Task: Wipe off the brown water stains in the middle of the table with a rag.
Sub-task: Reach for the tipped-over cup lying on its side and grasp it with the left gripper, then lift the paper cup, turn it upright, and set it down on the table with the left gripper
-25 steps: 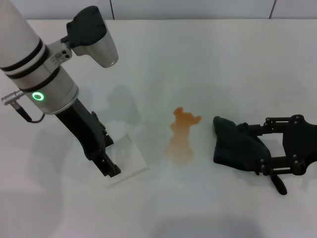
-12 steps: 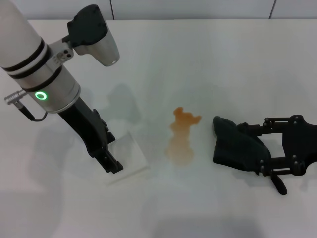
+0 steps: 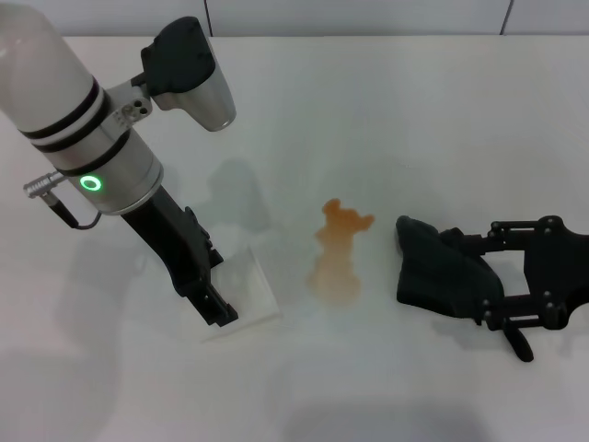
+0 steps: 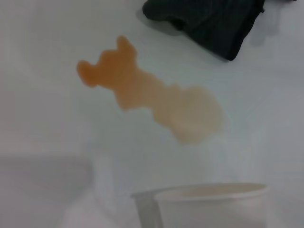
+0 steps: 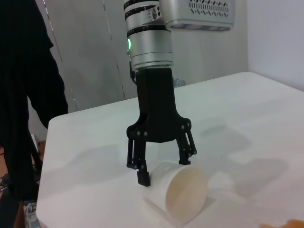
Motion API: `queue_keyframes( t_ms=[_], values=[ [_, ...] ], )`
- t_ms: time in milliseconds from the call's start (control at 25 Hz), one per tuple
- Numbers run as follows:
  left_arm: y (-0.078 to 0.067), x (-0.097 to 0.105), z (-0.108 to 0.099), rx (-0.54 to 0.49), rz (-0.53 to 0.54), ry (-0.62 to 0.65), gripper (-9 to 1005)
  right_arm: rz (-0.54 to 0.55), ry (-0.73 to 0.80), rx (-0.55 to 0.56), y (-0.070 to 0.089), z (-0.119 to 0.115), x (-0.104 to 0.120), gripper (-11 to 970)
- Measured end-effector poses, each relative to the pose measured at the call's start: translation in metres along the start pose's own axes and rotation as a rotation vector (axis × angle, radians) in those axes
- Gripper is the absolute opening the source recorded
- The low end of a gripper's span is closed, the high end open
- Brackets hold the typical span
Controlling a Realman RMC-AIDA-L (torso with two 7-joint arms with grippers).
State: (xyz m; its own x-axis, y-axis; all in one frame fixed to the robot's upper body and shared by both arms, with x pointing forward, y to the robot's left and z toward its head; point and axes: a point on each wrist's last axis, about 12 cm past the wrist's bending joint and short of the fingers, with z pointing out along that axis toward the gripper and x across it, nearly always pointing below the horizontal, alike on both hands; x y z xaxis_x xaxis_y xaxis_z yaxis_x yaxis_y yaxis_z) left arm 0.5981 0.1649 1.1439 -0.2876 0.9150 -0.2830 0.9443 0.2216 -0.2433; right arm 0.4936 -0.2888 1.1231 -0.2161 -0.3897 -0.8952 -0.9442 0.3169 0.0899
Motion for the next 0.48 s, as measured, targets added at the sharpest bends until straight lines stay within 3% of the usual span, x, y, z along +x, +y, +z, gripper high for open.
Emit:
queue_keyframes(
  t_ms=[480],
  values=[
    [0.0006,0.0001,0.0002,-0.005,-0.002,0.0,875,0.005,-0.002,-0.01,0.0021,-0.0009,0.0013,721]
  ],
)
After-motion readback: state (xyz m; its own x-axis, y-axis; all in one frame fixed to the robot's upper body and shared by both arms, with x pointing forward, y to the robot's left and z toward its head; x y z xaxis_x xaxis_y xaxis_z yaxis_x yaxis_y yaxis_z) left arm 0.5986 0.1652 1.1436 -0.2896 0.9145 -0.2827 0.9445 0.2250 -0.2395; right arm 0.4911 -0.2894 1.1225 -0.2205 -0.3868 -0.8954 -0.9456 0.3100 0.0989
